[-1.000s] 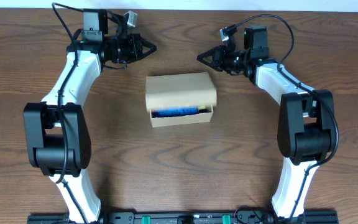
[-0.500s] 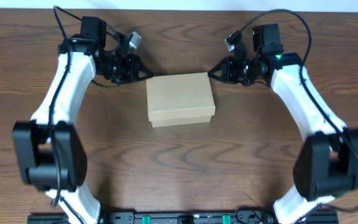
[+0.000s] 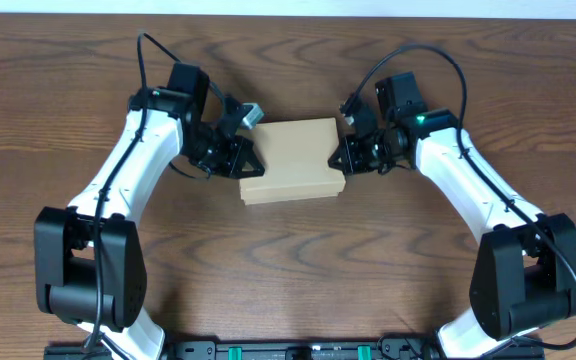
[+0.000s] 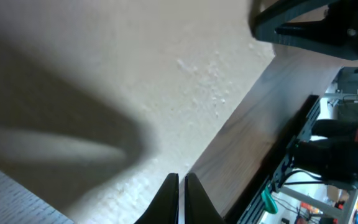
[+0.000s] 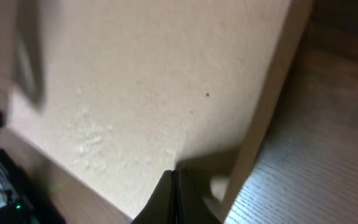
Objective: Pack container
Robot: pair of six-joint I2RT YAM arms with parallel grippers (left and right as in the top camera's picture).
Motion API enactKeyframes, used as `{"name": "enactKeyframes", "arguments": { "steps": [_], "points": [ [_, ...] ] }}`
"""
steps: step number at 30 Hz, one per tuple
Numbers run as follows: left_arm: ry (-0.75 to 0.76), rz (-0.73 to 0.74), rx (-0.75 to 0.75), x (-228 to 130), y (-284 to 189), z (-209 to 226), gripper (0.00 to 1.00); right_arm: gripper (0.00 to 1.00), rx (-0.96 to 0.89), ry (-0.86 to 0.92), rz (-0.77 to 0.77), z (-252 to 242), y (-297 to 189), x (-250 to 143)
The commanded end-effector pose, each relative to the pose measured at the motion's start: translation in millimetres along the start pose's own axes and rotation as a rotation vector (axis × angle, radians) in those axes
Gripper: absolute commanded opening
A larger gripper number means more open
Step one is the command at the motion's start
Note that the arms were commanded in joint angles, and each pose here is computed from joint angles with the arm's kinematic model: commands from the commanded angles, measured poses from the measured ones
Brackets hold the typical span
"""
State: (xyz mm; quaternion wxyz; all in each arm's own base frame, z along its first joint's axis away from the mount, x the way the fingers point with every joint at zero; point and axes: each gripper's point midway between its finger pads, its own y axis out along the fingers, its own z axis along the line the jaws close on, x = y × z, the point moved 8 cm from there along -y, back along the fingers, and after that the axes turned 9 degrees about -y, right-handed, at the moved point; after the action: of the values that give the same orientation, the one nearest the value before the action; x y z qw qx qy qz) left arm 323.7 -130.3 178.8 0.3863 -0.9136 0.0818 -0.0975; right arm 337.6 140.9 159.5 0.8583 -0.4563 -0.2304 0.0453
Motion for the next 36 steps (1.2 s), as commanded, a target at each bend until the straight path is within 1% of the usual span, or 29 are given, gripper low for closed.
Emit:
{"name": "enactKeyframes", "arguments": {
  "steps": [1,4,6,10,14,18,23,27,31,33,36],
  "points": [
    [-0.024,0.016,0.011,-4.2,7.5,8.0,0.06,0.02,-0.015,0.002,0.049,-4.4,9.4,-13.9],
    [-0.032,0.022,0.028,-6.0,8.6,10.6,0.06,0.01,-0.008,0.003,0.043,-2.6,7.6,-13.2],
    [-0.06,0.028,0.072,-7.1,8.7,14.5,0.06,0.02,0.005,0.009,0.032,0.5,4.4,-12.2],
    [-0.091,0.052,0.102,-12.0,8.9,17.2,0.06,0.01,0.014,-0.006,-0.009,11.6,-12.0,-9.6],
    [-0.113,0.054,0.107,-14.4,6.0,15.0,0.06,0.01,0.01,-0.042,-0.066,31.8,-44.9,-12.4],
    [-0.089,0.011,0.111,-19.9,-11.8,-2.0,0.06,0.01,-0.05,-0.075,-0.123,53.8,-88.1,-27.1],
    [-0.01,-0.079,0.126,-42.2,-50.4,-41.2,0.06,0.01,-0.172,-0.105,-0.194,79.5,-145.2,-65.9],
    [0.065,-0.164,0.214,-76.0,-78.6,-74.5,0.06,0.02,-0.243,-0.119,-0.263,95.3,-179.3,-107.2],
    [0.164,-0.247,0.293,-120.8,-88.8,-99.3,0.06,0.01,-0.306,-0.092,-0.352,101.5,-197.5,-156.8],
    [0.202,-0.276,0.286,-144.2,-88.0,-106.2,0.06,0.02,-0.301,-0.084,-0.391,103.6,-199.1,-180.3],
    [0.242,-0.319,0.238,-177.9,-81.1,-106.9,0.06,0.02,-0.29,-0.058,-0.446,102.7,-194.9,-216.6]
  ]
}}
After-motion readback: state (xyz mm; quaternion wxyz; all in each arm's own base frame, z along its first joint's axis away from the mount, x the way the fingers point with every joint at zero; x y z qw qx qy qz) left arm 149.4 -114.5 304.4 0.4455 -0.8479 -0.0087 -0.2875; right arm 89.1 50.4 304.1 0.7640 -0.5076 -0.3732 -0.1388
